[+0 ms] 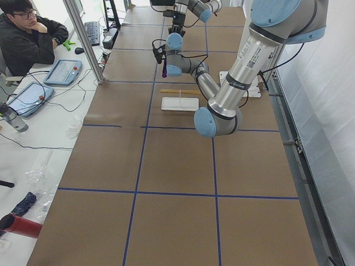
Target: Hang towel on rack
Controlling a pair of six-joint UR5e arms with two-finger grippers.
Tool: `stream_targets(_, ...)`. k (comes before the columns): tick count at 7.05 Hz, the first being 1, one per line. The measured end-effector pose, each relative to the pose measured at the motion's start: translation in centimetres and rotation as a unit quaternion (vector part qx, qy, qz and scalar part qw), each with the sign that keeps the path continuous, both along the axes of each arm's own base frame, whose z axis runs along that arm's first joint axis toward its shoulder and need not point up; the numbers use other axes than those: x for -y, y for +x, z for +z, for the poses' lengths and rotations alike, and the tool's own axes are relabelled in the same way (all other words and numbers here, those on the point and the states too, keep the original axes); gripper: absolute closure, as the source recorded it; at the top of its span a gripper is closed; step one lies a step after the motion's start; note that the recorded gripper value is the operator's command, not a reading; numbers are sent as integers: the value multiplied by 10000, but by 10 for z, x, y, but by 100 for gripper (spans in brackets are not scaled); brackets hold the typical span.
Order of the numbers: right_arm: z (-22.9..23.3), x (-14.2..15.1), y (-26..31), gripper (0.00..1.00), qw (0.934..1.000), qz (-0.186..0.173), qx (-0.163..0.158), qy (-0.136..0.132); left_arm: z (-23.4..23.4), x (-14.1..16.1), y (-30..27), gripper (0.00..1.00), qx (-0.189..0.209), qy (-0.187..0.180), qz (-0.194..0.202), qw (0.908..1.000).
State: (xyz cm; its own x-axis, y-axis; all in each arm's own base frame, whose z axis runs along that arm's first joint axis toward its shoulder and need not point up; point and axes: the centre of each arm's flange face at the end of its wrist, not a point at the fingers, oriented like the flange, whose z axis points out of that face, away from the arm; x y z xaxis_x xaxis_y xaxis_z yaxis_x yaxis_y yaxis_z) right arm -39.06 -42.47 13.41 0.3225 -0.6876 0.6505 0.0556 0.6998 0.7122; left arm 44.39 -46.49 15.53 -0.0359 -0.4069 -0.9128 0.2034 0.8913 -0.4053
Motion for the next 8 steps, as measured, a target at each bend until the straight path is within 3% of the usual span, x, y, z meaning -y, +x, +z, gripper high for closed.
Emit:
stream_targets(2,12,8,2,0,9975,-122,-452,-532,11,-3,-6,100,54,13,15,10000)
stream_targets(3,24,16,7,0,9931,-95,-779,-871,21,-9,-15,100,112,125,28,9999)
stream_targets(5,58,41,23,0,9758,108,-1537,-1549,49,-16,-41,100,267,340,202,9989)
stream_targets(6,81,59,40,0,9676,175,-1886,-1673,63,-11,-66,100,369,551,273,9974)
stream_targets(8,139,103,91,0,9576,56,-2520,-1394,114,-5,-119,100,746,1089,362,9906)
